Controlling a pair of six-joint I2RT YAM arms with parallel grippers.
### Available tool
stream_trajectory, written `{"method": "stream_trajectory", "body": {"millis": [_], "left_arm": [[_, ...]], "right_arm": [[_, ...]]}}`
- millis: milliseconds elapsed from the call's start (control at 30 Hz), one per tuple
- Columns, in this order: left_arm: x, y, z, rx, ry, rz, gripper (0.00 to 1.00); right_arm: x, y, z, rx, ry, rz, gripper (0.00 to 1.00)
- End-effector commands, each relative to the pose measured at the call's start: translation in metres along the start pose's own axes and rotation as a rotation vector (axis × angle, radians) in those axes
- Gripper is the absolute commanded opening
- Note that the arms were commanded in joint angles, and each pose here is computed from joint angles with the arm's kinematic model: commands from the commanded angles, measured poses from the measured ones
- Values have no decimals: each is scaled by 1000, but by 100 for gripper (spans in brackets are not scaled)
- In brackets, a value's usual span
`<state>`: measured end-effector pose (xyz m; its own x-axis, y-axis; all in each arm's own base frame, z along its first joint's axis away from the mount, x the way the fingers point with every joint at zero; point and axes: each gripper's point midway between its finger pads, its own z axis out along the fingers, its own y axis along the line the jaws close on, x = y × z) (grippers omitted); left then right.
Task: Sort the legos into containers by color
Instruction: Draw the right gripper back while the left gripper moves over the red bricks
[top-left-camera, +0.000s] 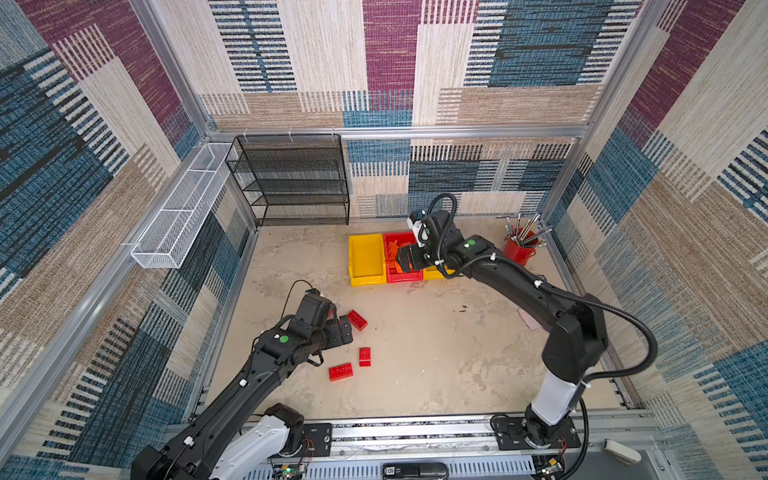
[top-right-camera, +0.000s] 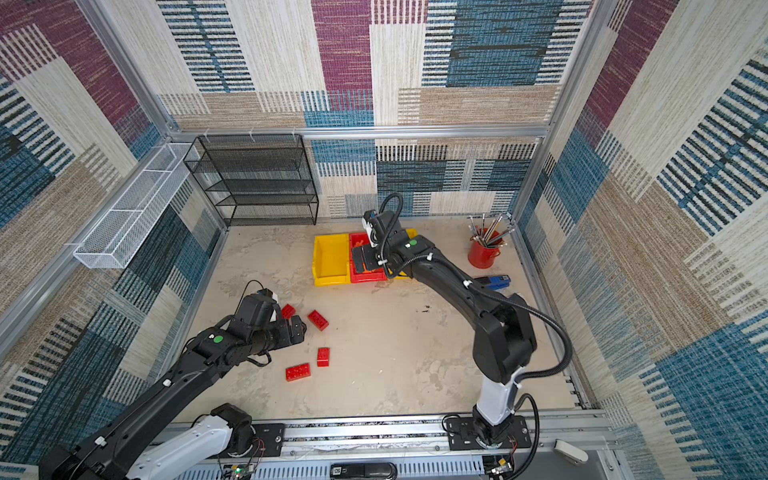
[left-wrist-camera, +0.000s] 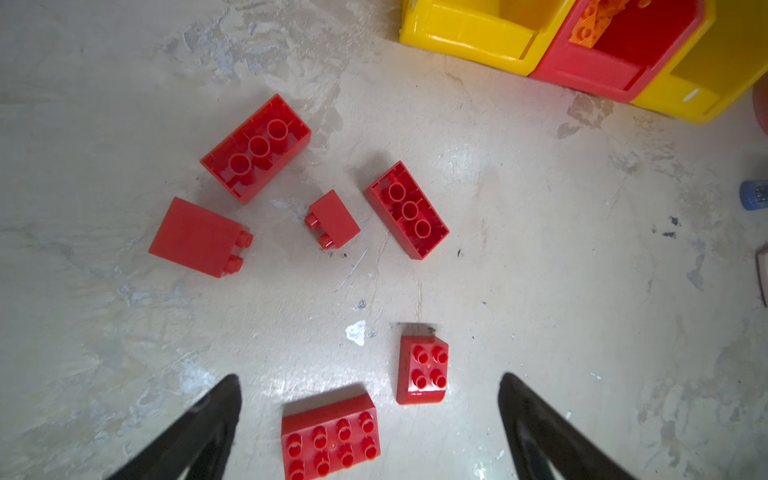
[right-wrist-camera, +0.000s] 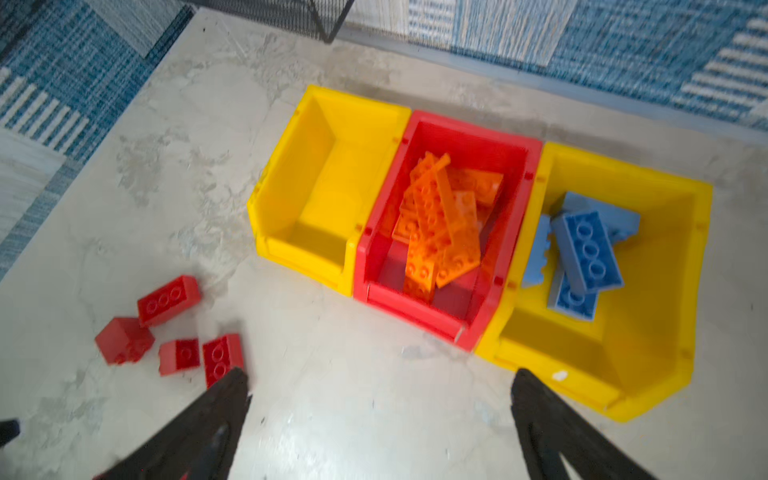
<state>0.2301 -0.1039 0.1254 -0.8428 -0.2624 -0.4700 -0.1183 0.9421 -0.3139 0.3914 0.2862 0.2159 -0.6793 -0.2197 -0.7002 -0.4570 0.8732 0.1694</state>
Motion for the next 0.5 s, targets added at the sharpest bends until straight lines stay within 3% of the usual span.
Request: {"method": "stream_trajectory", "body": {"millis": [0,233,467], "left_arm": [[10,-8,2,59,40,-77,96],[13,-26,18,112,81,-119,91],[12,-41,44,68,136,-101,90]], "right_arm": [[16,10,-24,-43,-65,60,99],[89,-1,-64,-70,-50,131,99],[100,-15,-86,-24,-101,143,99]]}}
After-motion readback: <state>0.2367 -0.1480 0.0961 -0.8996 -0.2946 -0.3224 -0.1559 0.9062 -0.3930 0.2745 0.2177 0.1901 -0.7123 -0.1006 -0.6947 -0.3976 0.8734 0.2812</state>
